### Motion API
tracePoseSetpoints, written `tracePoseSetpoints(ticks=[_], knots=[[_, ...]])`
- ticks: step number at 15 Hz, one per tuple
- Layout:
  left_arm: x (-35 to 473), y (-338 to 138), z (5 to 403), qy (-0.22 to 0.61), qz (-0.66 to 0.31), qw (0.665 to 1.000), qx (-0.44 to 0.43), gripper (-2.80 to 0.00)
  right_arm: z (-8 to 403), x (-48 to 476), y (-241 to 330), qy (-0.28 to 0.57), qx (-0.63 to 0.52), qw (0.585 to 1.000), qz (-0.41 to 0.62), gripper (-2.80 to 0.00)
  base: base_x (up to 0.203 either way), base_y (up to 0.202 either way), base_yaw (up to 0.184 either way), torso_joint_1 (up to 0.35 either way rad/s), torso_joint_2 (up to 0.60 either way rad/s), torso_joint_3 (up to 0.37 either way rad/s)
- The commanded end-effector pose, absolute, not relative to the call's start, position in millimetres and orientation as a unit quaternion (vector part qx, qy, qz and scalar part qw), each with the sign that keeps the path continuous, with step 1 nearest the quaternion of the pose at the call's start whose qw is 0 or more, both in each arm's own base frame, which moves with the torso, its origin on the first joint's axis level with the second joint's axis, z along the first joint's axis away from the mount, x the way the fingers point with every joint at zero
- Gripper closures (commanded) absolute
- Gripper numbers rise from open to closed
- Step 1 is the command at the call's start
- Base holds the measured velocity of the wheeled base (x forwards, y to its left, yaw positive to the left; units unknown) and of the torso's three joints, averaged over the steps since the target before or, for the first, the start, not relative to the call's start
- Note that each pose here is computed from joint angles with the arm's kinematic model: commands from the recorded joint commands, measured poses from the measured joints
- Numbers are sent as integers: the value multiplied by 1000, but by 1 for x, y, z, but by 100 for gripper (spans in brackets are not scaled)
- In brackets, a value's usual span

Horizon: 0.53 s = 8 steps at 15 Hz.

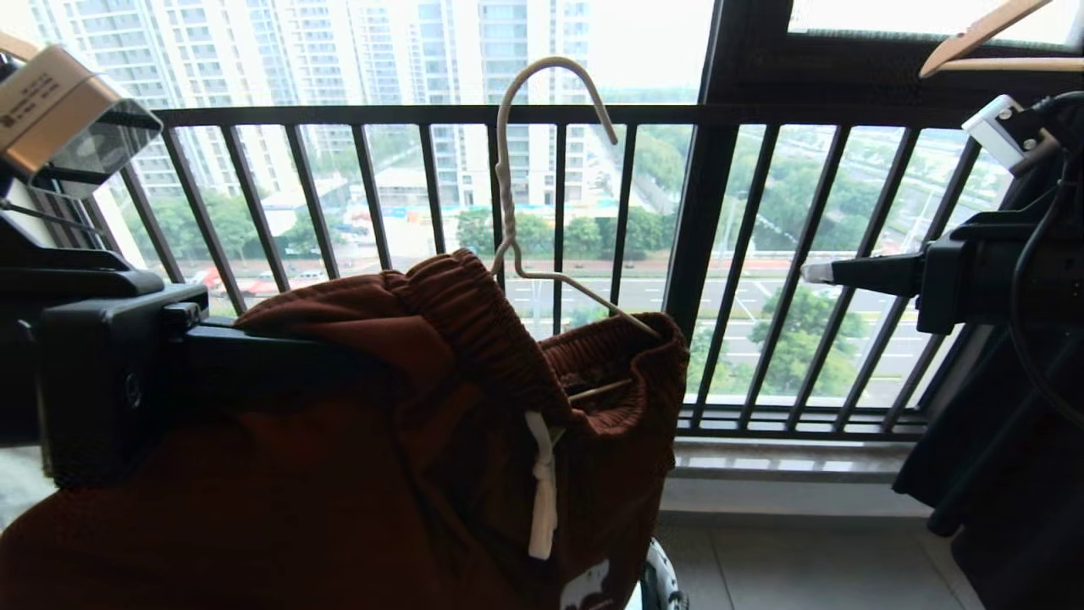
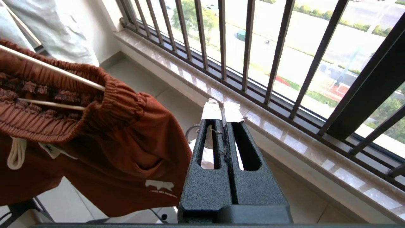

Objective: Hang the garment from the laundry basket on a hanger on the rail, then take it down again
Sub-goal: Hang the clothes rack on the clothesline

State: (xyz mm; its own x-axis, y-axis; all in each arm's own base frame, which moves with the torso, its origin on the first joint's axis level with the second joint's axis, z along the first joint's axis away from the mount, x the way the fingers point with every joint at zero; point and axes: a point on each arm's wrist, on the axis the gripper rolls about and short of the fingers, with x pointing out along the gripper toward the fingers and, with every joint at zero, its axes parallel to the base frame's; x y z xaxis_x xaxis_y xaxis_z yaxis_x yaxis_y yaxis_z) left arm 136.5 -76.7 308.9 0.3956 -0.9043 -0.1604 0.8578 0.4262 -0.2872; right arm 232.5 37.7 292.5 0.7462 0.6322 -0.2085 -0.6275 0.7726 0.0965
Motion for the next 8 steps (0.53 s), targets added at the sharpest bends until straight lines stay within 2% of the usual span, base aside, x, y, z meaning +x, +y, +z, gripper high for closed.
tracePoseSetpoints(ticks=[1,8], knots=[[136,-78,308,150,-535,827,-79,0,292,233,38,116,10,934,339,0,0,0,0,194,-494,-299],[132,-82,305,155,-548,818,-78,0,292,233,38,115,10,934,339,0,0,0,0,218,-522,-307]])
